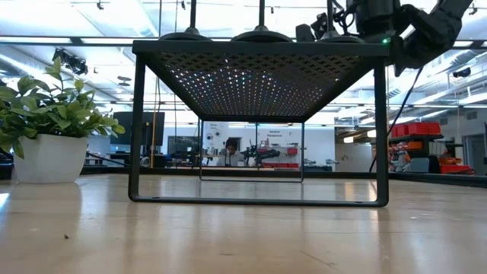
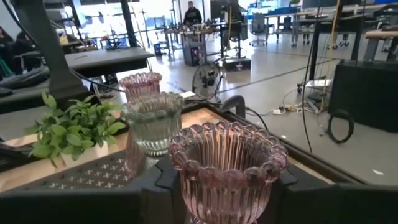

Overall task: Pick & Place candle stick holders
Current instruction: Put the pink glass candle holder on the shelf

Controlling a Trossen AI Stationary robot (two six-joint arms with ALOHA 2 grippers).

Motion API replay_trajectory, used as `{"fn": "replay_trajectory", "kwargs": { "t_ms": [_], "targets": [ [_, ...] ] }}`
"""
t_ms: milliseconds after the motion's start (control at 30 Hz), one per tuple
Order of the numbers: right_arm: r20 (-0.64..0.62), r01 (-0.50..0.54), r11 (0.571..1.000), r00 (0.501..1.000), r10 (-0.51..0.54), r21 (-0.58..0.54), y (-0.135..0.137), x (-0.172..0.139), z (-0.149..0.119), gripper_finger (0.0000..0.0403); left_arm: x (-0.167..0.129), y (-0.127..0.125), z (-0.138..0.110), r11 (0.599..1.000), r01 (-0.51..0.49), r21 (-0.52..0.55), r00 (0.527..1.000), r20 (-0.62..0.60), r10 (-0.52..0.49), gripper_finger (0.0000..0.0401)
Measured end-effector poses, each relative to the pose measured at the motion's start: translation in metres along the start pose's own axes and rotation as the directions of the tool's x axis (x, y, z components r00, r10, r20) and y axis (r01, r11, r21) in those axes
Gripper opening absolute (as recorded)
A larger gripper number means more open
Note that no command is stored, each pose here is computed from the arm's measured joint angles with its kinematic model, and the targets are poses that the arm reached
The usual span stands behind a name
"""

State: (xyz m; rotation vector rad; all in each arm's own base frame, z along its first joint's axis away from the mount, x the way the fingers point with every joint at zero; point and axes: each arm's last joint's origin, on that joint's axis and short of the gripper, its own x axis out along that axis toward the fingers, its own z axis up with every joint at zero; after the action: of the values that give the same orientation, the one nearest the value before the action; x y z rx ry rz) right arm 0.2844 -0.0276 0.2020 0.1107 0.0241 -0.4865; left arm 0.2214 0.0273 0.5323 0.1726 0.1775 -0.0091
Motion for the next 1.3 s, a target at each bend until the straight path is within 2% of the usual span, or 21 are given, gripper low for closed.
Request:
{"fn": "replay_trajectory", "kwargs": {
  "t_ms": [300, 533, 700, 800, 1300],
  "targets": [
    [0.005, 0.04, 0.999, 0.999, -0.04, 0.025, -0.011, 0.005, 0.001, 0.012, 0.0, 0.0, -0.002, 1.0, 0.004, -0.003, 1.0, -0.017, -0.004, 0.0186],
    [-0.001, -0.001, 0.999, 1.0, 0.001, 0.042, -0.012, 0.006, 0.001, 0.012, 0.002, 0.0, -0.003, 1.0, 0.006, 0.002, 1.0, -0.027, -0.006, 0.0186],
    [-0.017, -0.002, 0.998, 1.0, 0.003, 0.063, -0.012, 0.006, -0.001, 0.0167, 0.002, 0.0, -0.003, 1.0, 0.006, 0.002, 1.0, -0.026, -0.006, 0.0186],
    [-0.021, 0.0, 0.998, 1.0, 0.001, 0.063, -0.012, 0.006, -0.001, 0.018, 0.002, 0.0, -0.003, 1.0, 0.006, 0.002, 1.0, -0.026, -0.006, 0.0186],
    [0.006, -0.042, 0.997, 0.999, 0.041, 0.058, -0.008, 0.004, 0.002, 0.0139, 0.002, 0.0, -0.003, 1.0, 0.006, 0.002, 1.0, -0.026, -0.006, 0.0186]
  ]
}}
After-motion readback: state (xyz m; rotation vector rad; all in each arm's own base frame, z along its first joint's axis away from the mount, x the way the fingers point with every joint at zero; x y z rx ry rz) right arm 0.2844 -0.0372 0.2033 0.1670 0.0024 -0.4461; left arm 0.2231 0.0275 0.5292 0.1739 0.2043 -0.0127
